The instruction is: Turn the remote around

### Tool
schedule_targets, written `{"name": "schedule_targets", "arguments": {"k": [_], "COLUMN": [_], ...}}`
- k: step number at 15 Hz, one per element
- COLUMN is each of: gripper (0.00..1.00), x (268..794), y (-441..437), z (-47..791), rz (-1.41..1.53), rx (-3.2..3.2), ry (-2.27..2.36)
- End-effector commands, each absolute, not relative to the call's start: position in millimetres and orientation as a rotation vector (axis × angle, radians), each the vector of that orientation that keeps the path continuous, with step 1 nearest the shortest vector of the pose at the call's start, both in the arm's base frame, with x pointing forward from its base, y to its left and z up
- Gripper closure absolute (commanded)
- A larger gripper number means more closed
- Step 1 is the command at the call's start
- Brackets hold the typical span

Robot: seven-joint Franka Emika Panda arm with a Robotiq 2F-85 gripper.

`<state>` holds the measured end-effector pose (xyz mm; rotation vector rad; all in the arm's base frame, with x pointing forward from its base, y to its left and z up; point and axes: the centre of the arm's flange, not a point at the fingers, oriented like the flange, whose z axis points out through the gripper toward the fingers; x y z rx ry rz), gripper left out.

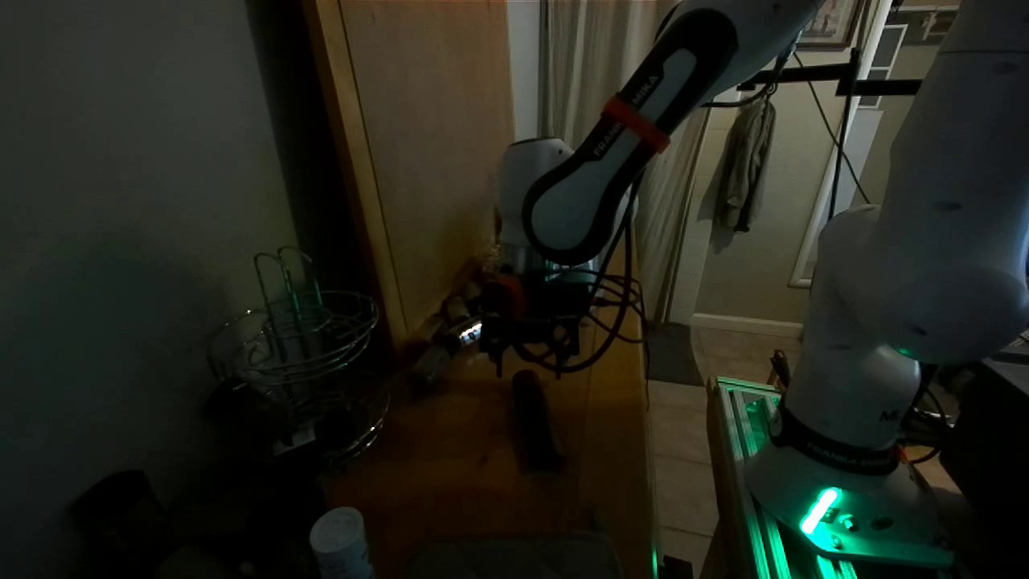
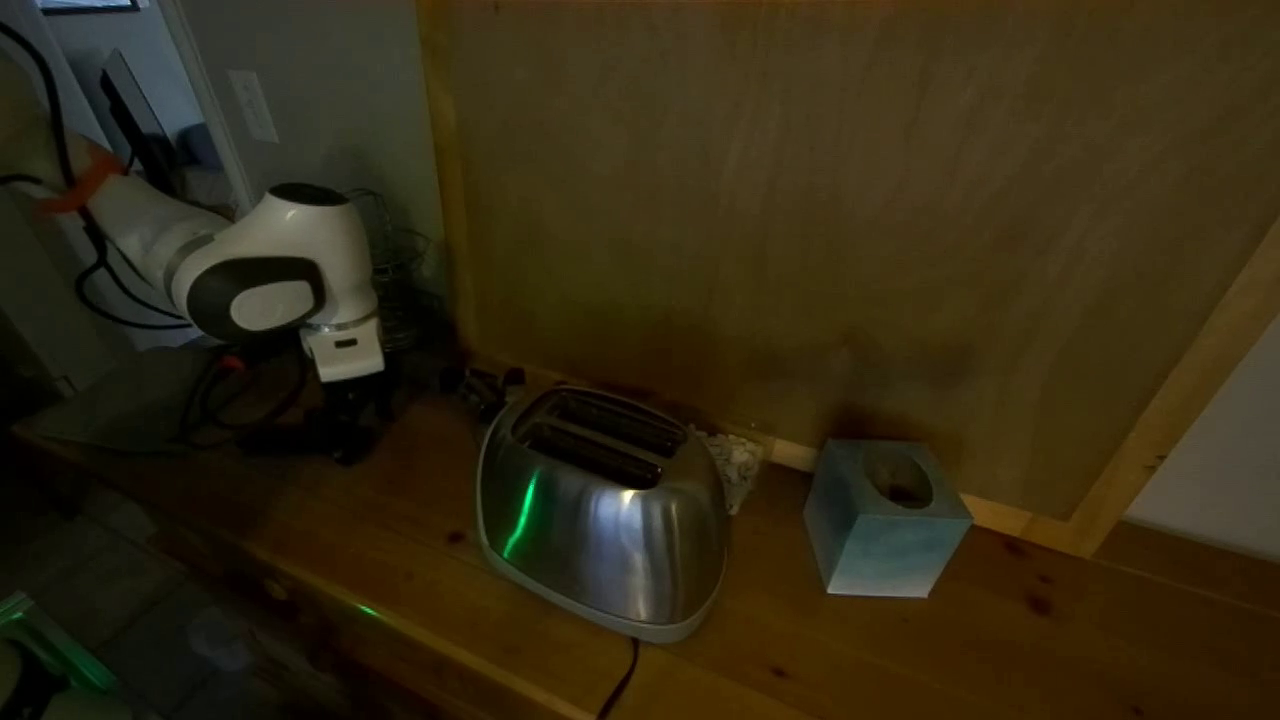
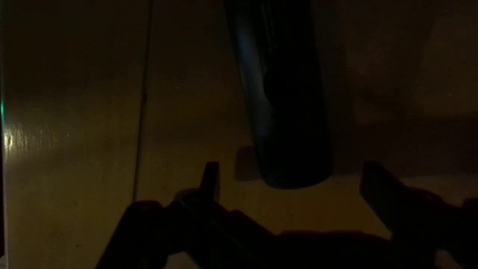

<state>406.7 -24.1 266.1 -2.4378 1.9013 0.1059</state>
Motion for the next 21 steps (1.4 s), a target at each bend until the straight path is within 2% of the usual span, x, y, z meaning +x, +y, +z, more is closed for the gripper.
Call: {"name": "schedule_targets", "arguments": {"k": [1,7,21], "gripper": [0.34,0.75,0.76], "x": [412,410,383], "y": [-18,-18,13], "z": [262,264,326], "rz": [0.108,0.103,0.051], "rx": [-2.473,-2.479,-2.447], "ry": [1.841,1.839,1.877]}}
